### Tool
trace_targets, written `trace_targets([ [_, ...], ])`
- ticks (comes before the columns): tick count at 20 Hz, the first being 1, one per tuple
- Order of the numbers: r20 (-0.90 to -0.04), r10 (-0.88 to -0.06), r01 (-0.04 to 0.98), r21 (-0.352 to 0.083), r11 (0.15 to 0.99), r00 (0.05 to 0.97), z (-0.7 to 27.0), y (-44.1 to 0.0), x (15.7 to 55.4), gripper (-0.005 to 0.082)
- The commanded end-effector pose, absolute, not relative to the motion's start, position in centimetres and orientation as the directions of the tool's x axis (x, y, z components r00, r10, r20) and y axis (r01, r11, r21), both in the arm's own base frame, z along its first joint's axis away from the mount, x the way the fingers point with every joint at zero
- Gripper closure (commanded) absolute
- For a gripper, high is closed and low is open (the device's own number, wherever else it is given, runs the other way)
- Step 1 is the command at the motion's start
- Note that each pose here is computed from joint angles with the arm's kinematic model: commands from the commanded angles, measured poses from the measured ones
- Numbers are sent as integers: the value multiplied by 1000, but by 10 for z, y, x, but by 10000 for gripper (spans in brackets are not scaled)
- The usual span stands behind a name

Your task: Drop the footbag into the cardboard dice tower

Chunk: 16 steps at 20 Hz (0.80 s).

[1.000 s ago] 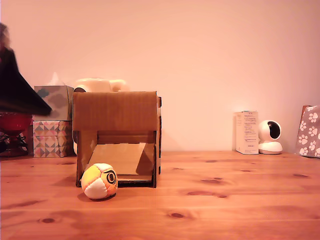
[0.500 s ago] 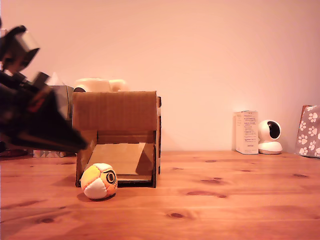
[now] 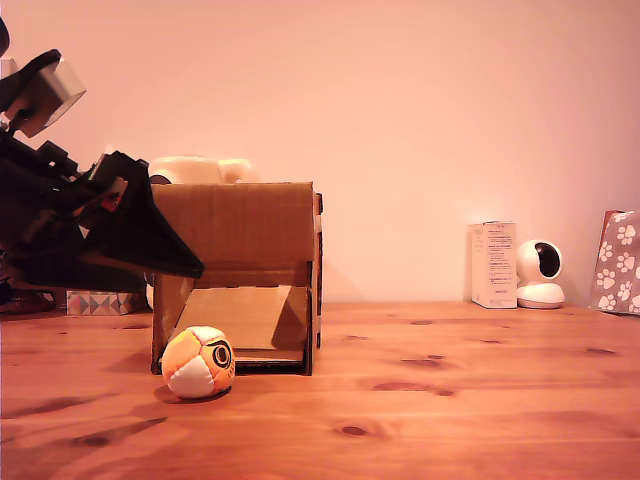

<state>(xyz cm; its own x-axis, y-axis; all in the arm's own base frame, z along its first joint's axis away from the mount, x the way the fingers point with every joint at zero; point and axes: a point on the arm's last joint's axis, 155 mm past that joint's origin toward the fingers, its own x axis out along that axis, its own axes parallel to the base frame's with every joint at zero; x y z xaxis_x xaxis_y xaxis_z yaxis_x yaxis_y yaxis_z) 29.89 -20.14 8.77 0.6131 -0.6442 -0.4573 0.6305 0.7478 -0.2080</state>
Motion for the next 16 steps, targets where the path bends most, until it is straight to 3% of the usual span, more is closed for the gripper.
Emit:
trace_targets([
  [1, -458, -646, 635, -203, 745, 611, 85, -203, 299, 7],
  [9, -487, -627, 628, -187, 755, 609, 56, -205, 311, 7],
  [13, -487, -604, 625, -142, 768, 631, 39, -205, 325, 7],
  [16, -510, -598, 622, -148, 769, 618, 22, -208, 331, 7],
])
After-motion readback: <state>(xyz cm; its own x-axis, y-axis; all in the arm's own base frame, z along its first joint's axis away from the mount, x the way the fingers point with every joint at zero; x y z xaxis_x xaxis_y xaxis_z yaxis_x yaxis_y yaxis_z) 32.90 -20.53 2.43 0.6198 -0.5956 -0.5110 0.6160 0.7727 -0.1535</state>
